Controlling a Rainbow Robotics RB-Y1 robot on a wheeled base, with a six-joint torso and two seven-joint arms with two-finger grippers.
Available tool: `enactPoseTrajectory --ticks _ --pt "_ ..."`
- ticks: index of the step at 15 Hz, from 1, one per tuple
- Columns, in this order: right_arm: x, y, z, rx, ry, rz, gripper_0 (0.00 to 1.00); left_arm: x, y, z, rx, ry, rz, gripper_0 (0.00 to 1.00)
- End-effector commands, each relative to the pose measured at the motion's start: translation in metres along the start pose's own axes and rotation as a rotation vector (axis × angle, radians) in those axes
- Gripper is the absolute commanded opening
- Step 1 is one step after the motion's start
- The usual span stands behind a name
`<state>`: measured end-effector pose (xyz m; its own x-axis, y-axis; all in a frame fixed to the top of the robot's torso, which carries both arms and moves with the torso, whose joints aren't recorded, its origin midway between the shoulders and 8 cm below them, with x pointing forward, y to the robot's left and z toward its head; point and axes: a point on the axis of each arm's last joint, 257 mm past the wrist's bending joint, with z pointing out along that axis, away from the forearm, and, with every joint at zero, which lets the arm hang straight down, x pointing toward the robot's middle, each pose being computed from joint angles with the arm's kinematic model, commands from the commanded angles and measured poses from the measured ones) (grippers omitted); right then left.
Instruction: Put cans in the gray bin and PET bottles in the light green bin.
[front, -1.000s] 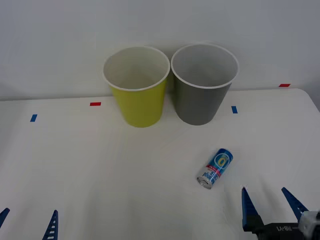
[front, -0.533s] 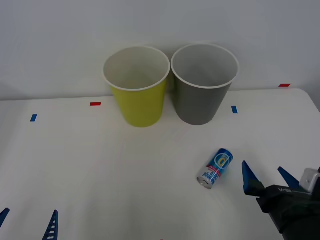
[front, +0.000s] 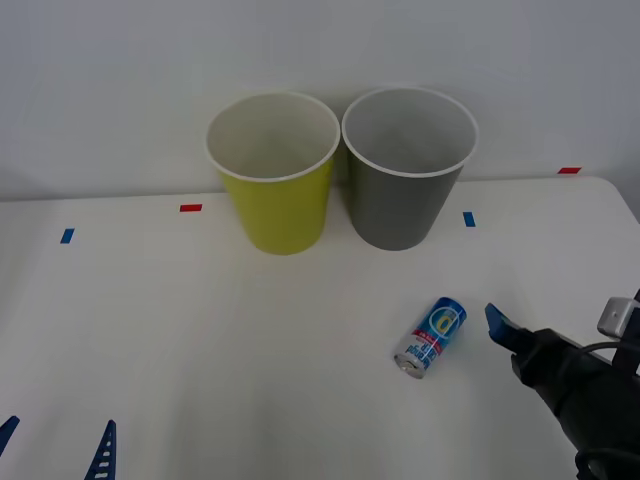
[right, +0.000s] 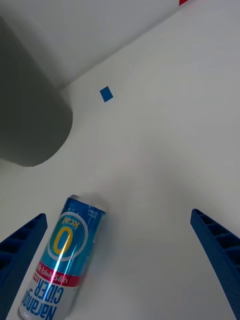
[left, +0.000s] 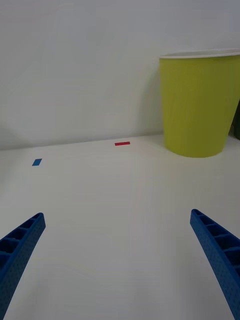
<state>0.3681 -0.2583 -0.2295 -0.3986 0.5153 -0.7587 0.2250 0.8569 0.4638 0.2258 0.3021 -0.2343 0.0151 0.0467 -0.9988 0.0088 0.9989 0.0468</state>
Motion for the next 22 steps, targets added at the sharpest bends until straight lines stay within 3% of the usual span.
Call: enactPoseTrajectory --ticks 1,5,10,11,13,17,22 --pt "-0.002 0.011 0.006 -0.004 0.056 0.094 1.0 0.0 0.0 0.0 0.0 0.0 0.0 1.0" --pt "0.01 0.01 0.005 0.0 0.114 0.151 1.0 0.0 0.0 0.0 0.0 0.0 0.0 1.0" --pt "0.023 0.003 0.008 0.086 0.183 0.148 1.0 0.0 0.0 0.0 0.0 0.0 0.0 1.0" --pt "0.021 0.01 0.01 0.088 0.201 0.149 1.0 0.0 0.0 0.0 0.0 0.0 0.0 1.0" --pt "0.024 0.017 0.014 0.099 0.251 0.166 1.0 0.0 0.0 0.0 0.0 0.0 0.0 1.0" --pt "0.035 0.024 0.024 0.15 0.382 0.149 1.0 0.0 0.0 0.0 0.0 0.0 0.0 1.0" --pt "0.048 0.036 0.044 0.13 0.527 0.168 1.0 0.0 0.0 0.0 0.0 0.0 0.0 1.0"
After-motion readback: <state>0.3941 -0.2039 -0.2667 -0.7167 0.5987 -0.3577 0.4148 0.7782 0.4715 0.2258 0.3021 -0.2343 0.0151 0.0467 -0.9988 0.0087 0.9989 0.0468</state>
